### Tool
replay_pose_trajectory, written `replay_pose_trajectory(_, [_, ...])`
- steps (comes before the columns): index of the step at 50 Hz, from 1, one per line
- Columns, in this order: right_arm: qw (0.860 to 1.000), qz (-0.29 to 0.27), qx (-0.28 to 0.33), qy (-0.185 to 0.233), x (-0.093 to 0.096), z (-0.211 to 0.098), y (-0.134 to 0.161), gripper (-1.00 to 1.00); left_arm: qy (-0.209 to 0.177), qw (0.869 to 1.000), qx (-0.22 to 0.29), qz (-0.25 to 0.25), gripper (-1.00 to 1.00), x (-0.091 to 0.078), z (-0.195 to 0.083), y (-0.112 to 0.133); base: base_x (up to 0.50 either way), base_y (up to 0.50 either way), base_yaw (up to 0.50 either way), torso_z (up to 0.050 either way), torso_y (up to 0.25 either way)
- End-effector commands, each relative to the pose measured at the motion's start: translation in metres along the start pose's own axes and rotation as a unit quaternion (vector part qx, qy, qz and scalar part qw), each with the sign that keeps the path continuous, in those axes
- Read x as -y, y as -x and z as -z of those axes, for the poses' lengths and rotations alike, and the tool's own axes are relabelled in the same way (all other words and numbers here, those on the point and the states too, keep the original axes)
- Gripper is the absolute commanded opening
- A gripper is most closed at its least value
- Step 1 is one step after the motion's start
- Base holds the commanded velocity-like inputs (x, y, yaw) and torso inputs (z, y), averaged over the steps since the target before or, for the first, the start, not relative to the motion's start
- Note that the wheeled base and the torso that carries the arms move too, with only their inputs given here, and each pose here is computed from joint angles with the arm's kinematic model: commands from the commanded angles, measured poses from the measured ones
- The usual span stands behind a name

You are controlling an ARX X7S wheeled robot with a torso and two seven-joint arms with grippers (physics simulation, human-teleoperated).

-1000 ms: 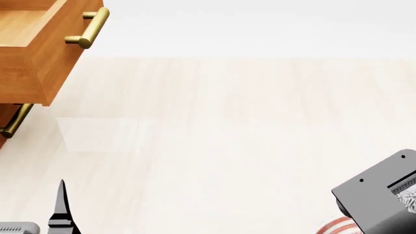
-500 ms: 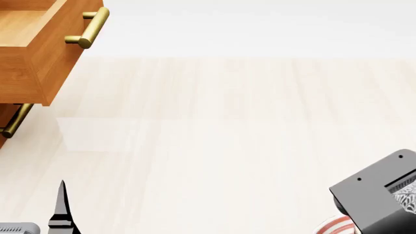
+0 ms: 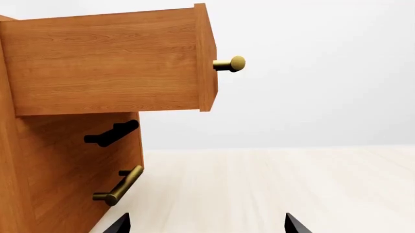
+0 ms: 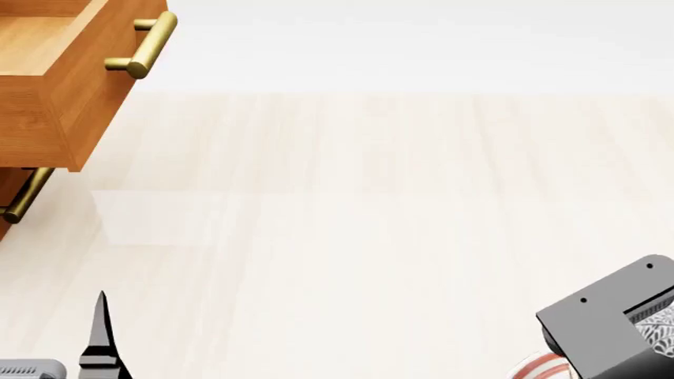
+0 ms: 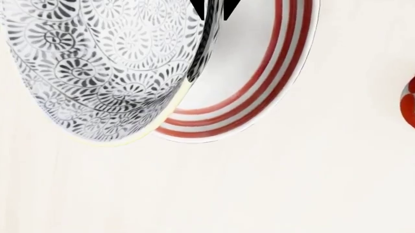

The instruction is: Put the bowl on the plate.

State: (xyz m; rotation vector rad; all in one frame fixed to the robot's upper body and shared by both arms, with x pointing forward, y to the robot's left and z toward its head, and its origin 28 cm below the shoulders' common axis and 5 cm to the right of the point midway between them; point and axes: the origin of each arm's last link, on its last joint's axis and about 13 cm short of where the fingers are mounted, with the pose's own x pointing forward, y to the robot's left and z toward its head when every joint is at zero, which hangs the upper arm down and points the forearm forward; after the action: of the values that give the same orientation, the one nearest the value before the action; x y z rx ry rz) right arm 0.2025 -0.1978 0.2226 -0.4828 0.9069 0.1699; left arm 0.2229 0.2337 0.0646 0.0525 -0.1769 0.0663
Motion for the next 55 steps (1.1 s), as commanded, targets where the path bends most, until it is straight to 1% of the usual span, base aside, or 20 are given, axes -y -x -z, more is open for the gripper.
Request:
replay_pose_trajectory(1, [1.0, 0.01, 0.008, -0.002, 0.002, 0.0, -0.004, -1.0, 0.0, 1.0, 0.0, 0.0, 1.0, 0.0, 0.0, 0.0, 0.0, 0.0, 0.0, 0.0, 0.0])
replay_pose_trajectory(21, [1.0, -0.008, -0.002, -0.006, -0.003, 0.005, -0.02, -1.0, 0.0, 1.0, 0.001, -0.001, 1.0, -0.001, 0.0, 0.001, 0.0, 0.0, 0.0, 0.0, 0.0])
replay_pose_trajectory(55, [1.0, -0.009, -0.012, -0.027, -0.002, 0.015, -0.027, -1.0, -0.002, 1.0, 0.001, 0.0, 1.0, 0.001, 0.0, 0.001, 0.0, 0.0, 0.0, 0.0, 0.001])
